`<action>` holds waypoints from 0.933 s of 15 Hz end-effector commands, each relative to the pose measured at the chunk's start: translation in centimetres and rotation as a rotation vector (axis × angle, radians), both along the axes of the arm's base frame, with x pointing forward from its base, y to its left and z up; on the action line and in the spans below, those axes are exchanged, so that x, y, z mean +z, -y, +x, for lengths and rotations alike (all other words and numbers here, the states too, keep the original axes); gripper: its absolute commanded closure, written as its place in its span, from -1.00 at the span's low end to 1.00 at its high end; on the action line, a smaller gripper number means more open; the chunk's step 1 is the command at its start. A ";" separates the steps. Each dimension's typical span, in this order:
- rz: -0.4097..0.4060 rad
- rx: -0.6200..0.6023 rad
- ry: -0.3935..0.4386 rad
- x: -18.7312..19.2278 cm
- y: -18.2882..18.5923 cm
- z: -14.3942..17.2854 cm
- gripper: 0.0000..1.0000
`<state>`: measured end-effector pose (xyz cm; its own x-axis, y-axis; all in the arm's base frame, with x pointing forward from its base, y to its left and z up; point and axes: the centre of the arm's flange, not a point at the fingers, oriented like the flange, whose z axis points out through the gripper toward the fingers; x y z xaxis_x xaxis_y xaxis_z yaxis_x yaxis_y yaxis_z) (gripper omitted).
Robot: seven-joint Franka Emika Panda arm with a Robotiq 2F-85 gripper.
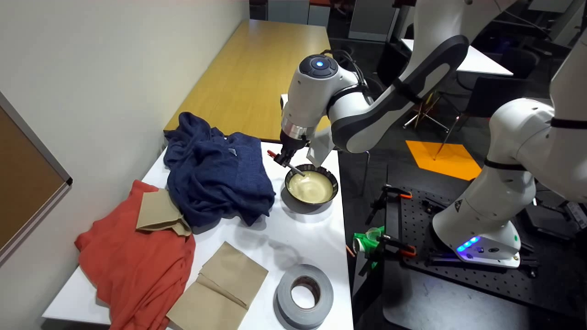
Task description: Pick up the pen and move it to the right.
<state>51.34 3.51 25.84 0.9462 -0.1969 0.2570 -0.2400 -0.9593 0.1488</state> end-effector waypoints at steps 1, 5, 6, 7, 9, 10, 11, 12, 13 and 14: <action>-0.045 -0.003 0.018 -0.5 -0.5 0.2 0.93; -0.186 -0.130 0.114 -0.8 3.2 3.1 0.93; -0.221 -0.162 0.135 -0.8 4.5 3.8 0.93; -0.253 -0.201 0.150 -0.8 6.2 4.5 0.93; -0.292 -0.270 0.152 -0.9 9.2 5.6 0.93; -0.307 -0.298 0.149 -1.0 10.3 6.0 0.93; -0.317 -0.316 0.139 -1.4 11.5 6.4 0.93; -0.322 -0.333 0.126 -1.7 12.6 6.8 0.93; -0.324 -0.332 0.114 -2.2 13.6 7.0 0.93; -0.321 -0.330 0.106 -2.8 14.7 7.3 0.93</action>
